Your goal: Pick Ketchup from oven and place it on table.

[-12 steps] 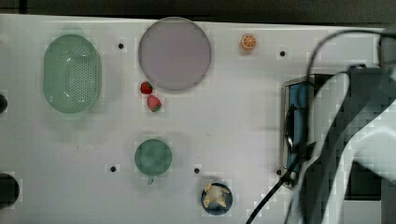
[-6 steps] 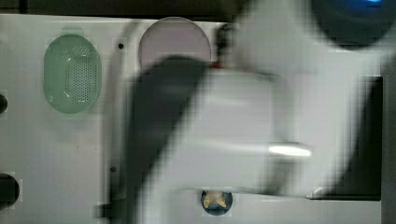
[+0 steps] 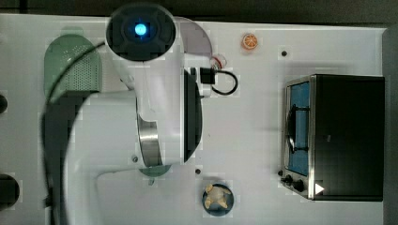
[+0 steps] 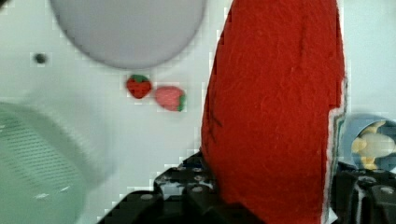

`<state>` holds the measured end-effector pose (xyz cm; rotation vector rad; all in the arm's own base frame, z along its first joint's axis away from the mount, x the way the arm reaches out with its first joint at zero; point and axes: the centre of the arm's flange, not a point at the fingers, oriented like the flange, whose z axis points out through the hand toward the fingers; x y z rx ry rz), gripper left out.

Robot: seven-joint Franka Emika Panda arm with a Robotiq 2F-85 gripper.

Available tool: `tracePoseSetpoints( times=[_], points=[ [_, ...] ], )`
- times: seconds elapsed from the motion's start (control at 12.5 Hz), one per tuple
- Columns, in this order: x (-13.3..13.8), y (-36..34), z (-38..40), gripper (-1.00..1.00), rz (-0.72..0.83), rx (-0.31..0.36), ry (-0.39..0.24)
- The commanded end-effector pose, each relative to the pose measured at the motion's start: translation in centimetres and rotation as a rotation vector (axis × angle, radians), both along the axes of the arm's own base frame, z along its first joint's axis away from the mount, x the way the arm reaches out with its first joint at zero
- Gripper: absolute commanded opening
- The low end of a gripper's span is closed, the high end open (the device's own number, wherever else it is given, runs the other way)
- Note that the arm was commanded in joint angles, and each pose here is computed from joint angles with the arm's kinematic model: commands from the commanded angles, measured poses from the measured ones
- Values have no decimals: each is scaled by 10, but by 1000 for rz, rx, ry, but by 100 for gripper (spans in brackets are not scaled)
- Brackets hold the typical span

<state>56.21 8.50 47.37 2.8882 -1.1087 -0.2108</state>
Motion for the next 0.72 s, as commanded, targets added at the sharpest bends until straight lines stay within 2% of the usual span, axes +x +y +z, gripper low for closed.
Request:
tracePoseSetpoints(
  times=[0.08, 0.4, 0.64, 0.72],
  points=[
    [-2, -69, -50, 26, -118, -27, 11],
    [-32, -82, -154, 27, -143, -32, -5],
    [-38, -85, -213, 27, -149, -35, -38],
    [-40, -85, -229, 26, -148, -39, -25]
  ],
)
